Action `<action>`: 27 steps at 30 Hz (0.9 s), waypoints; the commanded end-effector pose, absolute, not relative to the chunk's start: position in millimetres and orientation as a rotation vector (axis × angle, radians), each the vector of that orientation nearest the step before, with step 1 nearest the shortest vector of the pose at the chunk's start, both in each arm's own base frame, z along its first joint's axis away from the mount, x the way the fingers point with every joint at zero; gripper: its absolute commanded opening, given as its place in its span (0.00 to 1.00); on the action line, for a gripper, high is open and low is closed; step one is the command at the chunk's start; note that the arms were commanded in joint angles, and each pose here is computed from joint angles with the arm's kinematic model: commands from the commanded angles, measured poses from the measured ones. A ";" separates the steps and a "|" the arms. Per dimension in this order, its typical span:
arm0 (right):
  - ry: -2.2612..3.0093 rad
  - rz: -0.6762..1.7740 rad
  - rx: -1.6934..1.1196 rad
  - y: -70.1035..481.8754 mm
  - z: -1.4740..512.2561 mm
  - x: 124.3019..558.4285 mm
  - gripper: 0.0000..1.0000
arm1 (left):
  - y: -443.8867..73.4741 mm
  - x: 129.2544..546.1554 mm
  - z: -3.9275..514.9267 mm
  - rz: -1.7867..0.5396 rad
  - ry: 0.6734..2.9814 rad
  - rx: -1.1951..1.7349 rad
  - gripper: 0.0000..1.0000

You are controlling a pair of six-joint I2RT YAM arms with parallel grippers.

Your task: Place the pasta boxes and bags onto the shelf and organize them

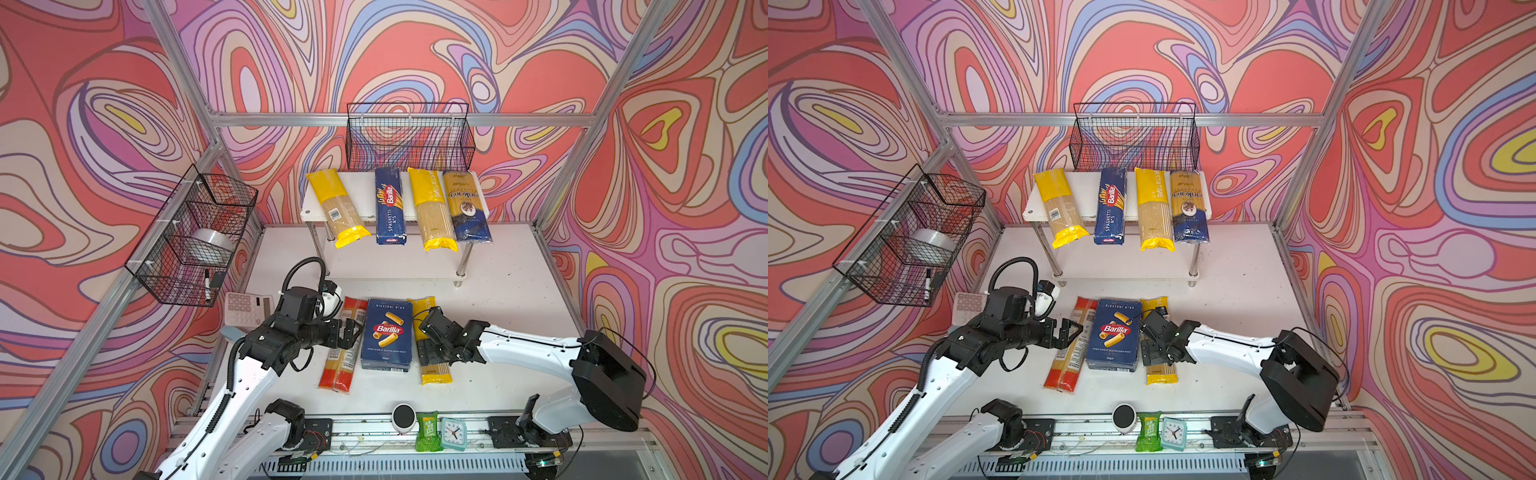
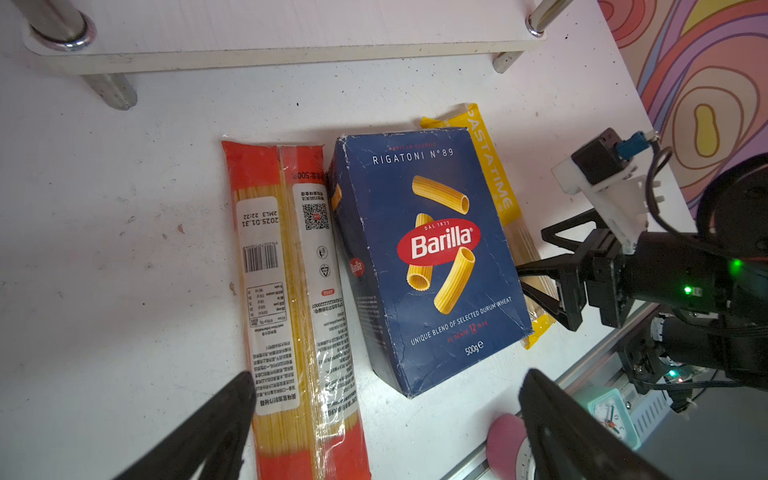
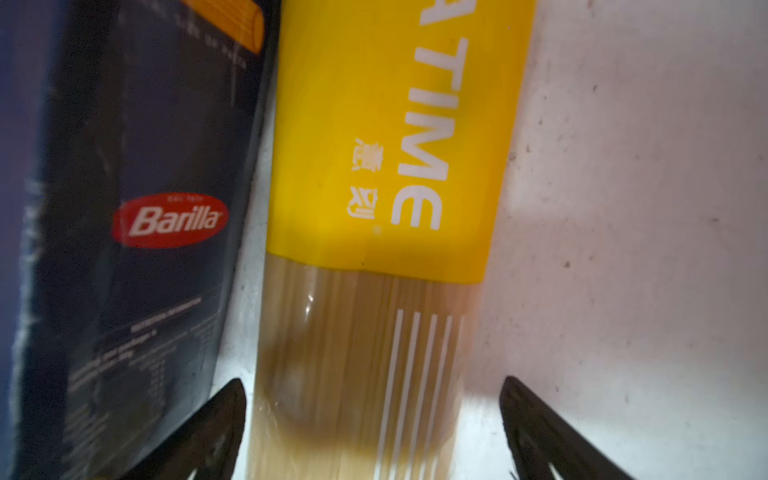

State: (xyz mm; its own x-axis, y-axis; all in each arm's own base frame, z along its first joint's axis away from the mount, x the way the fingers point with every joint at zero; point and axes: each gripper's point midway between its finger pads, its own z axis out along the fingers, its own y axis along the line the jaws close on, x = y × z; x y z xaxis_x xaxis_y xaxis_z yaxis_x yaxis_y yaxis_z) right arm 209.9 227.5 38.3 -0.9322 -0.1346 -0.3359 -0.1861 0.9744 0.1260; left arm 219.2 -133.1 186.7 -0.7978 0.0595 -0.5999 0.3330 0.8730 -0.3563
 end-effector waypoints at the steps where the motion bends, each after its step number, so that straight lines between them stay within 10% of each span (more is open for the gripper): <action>1: 2.789 0.221 -0.249 231.9 33.8 212.1 0.98 | -132.0 217.4 189.2 -0.591 2.462 0.301 1.00; 27: 2.833 0.225 -0.207 229.0 4.6 201.2 0.85 | -126.9 216.6 193.0 -0.563 2.443 0.285 1.00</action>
State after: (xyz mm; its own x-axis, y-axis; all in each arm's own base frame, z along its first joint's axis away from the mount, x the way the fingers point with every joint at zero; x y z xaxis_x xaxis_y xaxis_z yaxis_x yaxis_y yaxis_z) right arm 215.2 234.5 21.3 -0.9289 -0.1227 -0.3495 -0.1795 0.9745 0.1350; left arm 218.9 -130.7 184.7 -0.8022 0.0606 -0.5940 0.3234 0.8804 -0.3469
